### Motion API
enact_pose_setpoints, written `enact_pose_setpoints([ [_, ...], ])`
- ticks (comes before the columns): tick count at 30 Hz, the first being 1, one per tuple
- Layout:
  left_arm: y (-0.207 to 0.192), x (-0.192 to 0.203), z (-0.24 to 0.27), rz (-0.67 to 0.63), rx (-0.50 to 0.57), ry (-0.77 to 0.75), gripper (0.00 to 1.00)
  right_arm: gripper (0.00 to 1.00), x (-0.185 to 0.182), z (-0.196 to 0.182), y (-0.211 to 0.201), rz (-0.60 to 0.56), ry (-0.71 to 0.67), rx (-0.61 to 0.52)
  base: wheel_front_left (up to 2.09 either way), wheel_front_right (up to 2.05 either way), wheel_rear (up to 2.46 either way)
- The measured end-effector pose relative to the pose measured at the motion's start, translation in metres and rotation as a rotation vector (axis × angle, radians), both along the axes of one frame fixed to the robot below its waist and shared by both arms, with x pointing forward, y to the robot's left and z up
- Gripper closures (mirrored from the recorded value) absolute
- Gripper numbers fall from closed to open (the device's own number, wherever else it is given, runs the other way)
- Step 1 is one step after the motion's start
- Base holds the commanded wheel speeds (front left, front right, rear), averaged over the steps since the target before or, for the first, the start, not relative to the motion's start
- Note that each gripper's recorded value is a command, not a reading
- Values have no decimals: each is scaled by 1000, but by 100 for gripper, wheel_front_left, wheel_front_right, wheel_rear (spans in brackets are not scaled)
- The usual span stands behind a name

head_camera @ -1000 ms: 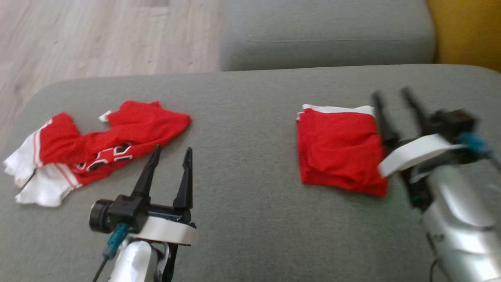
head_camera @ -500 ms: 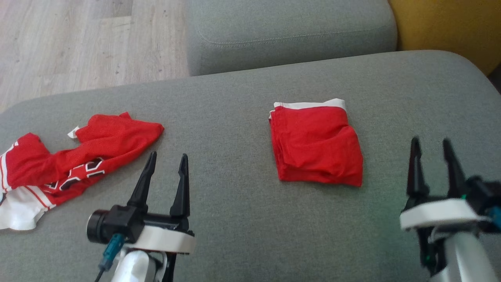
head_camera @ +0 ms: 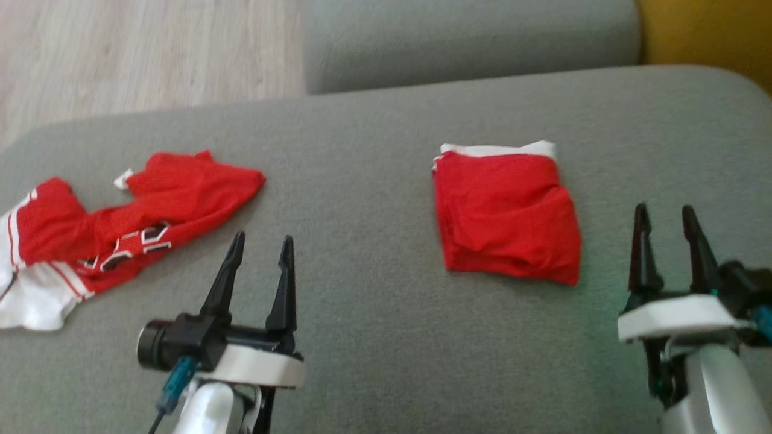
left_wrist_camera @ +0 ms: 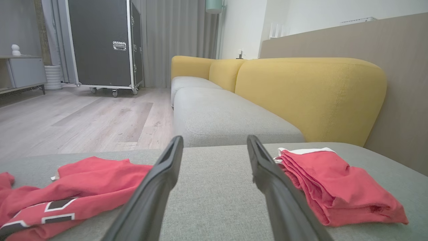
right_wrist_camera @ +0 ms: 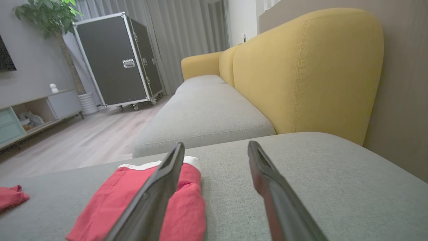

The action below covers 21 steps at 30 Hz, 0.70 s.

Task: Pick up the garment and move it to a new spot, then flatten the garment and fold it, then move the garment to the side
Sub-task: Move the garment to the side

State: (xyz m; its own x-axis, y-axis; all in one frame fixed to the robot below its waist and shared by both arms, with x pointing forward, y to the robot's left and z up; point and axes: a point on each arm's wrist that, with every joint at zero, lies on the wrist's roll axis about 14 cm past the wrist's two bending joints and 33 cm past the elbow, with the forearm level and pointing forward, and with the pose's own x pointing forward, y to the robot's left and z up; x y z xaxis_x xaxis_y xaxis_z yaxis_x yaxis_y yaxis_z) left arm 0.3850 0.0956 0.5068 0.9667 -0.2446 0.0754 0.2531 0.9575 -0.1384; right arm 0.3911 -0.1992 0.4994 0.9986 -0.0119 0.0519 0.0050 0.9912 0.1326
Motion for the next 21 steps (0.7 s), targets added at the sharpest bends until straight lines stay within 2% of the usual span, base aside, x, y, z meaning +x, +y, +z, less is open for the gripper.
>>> enact_pose_setpoints([
  [1,0,2,-1,0,1,2,0,96,6,-4,0,-1,12,0,0,0,0],
  [2,1,9,0,2,1,-2,0,100,22,-10,4,10,36,-5,0,0,0],
  [4,2,16,1,3,2,-5,0,100,39,-19,9,18,73,25,0,0,0],
  [11,13,27,-10,31,16,23,0,100,87,-68,47,118,268,-12,0,0,0],
  [14,23,28,-15,57,23,36,0,100,89,-103,62,165,413,-60,0,0,0],
  [17,31,28,-18,80,29,46,0,100,83,-131,61,163,527,-72,0,0,0],
  [21,37,26,-20,98,33,52,0,100,98,-124,58,139,496,-78,0,0,0],
])
